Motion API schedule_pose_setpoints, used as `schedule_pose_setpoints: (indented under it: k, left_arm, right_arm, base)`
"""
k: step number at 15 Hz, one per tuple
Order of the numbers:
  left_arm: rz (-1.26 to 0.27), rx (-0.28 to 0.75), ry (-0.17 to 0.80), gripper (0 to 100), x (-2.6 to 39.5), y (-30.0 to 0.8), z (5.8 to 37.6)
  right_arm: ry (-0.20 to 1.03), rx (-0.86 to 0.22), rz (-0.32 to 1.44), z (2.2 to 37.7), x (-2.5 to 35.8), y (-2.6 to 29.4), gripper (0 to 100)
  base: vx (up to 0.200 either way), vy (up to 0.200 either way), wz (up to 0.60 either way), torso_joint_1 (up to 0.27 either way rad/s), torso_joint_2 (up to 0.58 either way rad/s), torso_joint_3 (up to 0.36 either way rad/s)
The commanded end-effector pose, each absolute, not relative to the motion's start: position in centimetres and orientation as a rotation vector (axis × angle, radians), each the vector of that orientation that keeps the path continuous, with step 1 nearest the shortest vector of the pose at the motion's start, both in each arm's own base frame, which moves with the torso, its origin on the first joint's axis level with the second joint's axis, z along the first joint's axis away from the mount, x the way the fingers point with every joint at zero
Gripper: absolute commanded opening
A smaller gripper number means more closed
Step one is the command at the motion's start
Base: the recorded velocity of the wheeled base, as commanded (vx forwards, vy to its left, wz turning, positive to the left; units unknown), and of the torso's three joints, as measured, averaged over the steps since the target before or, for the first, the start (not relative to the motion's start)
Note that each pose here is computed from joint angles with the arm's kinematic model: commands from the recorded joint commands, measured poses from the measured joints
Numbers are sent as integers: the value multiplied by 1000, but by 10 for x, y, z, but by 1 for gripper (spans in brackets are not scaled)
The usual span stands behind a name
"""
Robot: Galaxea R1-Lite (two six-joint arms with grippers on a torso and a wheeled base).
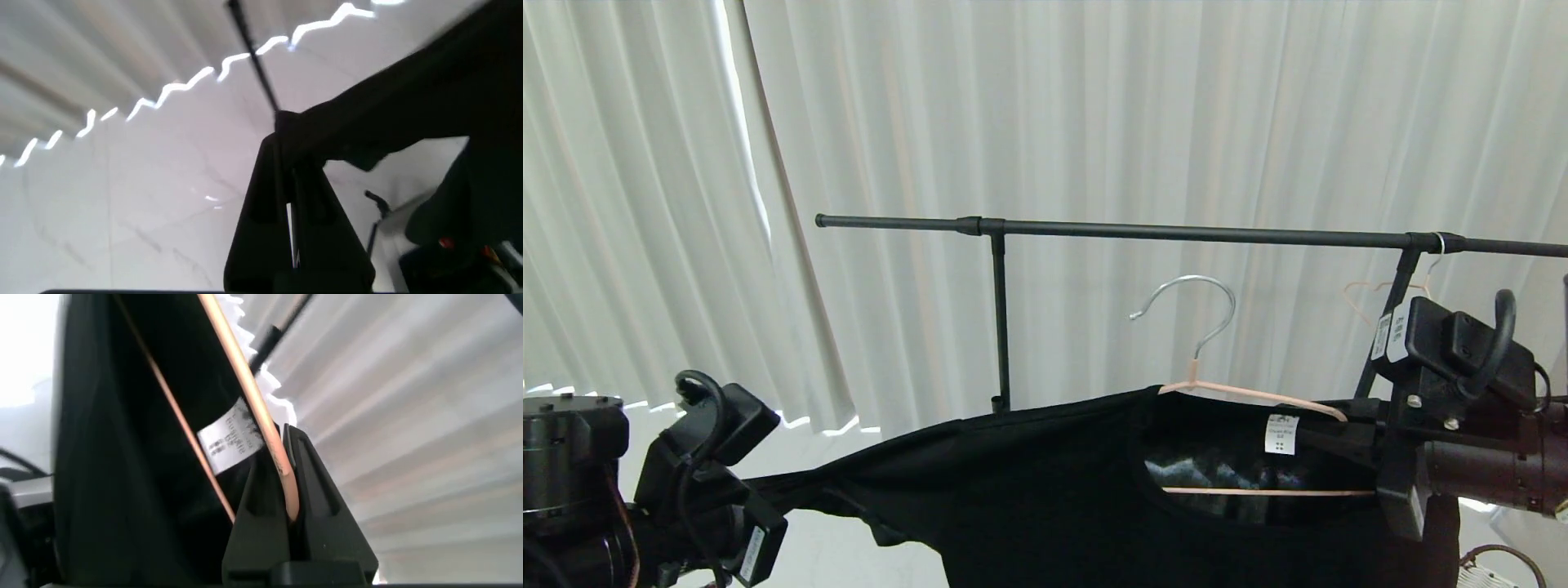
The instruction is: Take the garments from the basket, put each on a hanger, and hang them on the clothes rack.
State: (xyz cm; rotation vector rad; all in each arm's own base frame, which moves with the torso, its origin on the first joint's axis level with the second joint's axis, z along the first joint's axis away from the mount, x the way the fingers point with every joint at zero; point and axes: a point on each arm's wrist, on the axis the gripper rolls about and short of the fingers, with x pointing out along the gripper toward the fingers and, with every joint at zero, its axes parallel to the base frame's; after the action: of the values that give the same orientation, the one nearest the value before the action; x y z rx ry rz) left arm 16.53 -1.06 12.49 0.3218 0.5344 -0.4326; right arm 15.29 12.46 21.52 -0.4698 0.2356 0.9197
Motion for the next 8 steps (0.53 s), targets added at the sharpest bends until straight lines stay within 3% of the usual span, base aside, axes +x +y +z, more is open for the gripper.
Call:
schedule_pose_setpoints:
  k: [1,7,8]
  left_arm:
    - [-346,299,539,0,169,4,127]
    - [-373,321,474,0,163,-3,138]
    - [-369,325,455,100,161,-3,142]
  right_arm:
    - [234,-465,896,217,156,121,0]
    - [235,-465,877,217,156,119,0]
    - [239,-469,860,217,156,119,0]
  base:
    - [0,0,0,0,0,0]
    - [0,0,0,0,0,0]
    - [0,0,0,0,0,0]
